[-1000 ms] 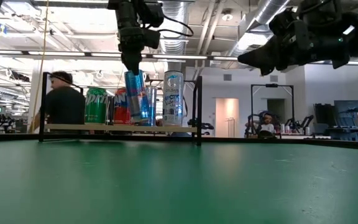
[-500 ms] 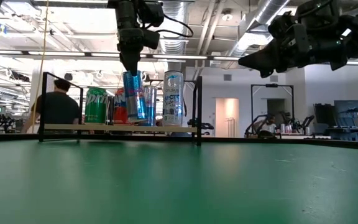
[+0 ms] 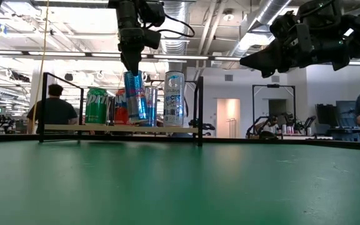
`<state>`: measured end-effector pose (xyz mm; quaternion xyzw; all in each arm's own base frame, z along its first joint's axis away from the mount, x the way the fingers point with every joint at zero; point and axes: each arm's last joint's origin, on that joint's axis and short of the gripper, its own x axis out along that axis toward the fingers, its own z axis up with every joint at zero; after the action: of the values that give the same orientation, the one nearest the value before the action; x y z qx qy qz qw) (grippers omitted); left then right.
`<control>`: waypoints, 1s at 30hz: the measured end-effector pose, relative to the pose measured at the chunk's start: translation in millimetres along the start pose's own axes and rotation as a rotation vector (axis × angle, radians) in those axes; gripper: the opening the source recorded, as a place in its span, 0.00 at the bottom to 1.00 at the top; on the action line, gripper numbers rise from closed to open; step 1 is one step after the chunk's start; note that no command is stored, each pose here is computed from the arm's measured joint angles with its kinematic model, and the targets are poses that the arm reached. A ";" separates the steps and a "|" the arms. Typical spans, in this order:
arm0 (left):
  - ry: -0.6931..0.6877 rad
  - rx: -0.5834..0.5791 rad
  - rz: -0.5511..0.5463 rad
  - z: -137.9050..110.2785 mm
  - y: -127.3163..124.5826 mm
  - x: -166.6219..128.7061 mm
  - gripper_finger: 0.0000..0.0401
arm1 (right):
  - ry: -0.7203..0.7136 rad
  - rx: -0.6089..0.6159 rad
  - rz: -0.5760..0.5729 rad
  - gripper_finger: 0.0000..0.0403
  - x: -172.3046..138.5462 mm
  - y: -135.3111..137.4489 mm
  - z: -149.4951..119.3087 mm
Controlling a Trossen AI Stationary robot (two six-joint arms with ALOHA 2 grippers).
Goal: Place canned beverage on shelf
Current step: Put the blue soda can on the shelf aligned with the other blue soda can
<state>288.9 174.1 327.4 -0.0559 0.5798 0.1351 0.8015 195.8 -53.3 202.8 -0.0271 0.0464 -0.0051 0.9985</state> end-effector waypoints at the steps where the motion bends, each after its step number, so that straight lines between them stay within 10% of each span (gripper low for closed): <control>1: 0.000 0.000 0.000 0.0 0.0 0.0 0.60 | 0.001 -0.001 0.000 0.07 0.0 0.0 -0.1; 30: -0.014 0.051 0.016 7.5 4.5 12.6 0.60 | 0.001 -0.004 0.032 0.07 0.4 2.1 0.0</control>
<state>298.1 182.2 318.2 -0.0297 0.5779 0.1271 0.8056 196.2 -51.2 202.7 -0.0283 0.0473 0.0108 0.9984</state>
